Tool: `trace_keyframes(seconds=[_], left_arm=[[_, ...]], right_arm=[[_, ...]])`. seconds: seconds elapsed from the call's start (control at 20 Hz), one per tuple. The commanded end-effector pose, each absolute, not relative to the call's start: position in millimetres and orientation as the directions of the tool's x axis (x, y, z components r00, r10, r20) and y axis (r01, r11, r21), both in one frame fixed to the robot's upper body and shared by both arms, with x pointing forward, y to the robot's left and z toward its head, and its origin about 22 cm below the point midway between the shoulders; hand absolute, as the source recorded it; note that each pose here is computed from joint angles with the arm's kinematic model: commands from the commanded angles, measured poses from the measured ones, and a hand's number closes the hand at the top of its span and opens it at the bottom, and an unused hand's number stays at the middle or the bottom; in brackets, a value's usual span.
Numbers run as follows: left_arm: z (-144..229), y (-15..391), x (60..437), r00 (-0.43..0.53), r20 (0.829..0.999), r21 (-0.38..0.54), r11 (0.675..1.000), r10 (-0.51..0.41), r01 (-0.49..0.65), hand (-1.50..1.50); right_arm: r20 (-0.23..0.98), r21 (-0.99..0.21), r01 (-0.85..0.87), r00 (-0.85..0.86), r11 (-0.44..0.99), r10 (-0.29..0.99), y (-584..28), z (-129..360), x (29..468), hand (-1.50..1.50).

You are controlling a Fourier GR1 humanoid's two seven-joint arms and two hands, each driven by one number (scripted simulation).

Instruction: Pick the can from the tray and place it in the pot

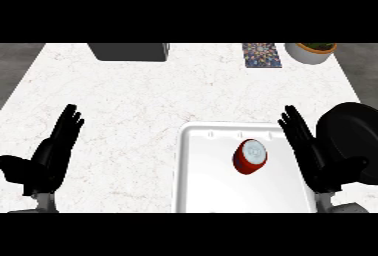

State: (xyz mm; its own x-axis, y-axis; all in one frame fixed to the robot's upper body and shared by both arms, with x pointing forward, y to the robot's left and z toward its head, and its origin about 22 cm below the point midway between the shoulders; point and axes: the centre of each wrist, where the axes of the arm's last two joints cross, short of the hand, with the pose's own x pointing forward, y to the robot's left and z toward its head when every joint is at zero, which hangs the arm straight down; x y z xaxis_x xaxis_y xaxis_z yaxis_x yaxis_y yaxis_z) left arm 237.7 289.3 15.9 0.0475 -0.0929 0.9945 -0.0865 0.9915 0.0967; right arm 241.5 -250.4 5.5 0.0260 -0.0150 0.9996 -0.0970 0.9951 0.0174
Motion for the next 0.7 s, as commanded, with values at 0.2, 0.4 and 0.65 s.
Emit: trace_keyframes(seconds=[0.2,0.4,0.65], left_arm=[[19.8,287.4,233.4,-0.076,0.992,0.084,0.981,-0.098,-0.177,0.00],[12.9,278.9,228.2,-0.082,0.994,0.054,0.980,-0.071,-0.190,0.00],[14.9,247.9,236.2,-0.119,0.992,0.027,0.988,-0.045,-0.152,0.00]], right_arm=[[0.691,-0.247,0.095,-0.680,0.964,0.244,-295.1,102.1,245.2,1.50],[0.715,-0.339,0.615,-0.324,0.712,0.620,-355.5,54.1,210.7,-1.50],[0.564,-0.249,0.565,-0.575,0.786,0.593,-278.1,28.1,150.0,-1.50]])
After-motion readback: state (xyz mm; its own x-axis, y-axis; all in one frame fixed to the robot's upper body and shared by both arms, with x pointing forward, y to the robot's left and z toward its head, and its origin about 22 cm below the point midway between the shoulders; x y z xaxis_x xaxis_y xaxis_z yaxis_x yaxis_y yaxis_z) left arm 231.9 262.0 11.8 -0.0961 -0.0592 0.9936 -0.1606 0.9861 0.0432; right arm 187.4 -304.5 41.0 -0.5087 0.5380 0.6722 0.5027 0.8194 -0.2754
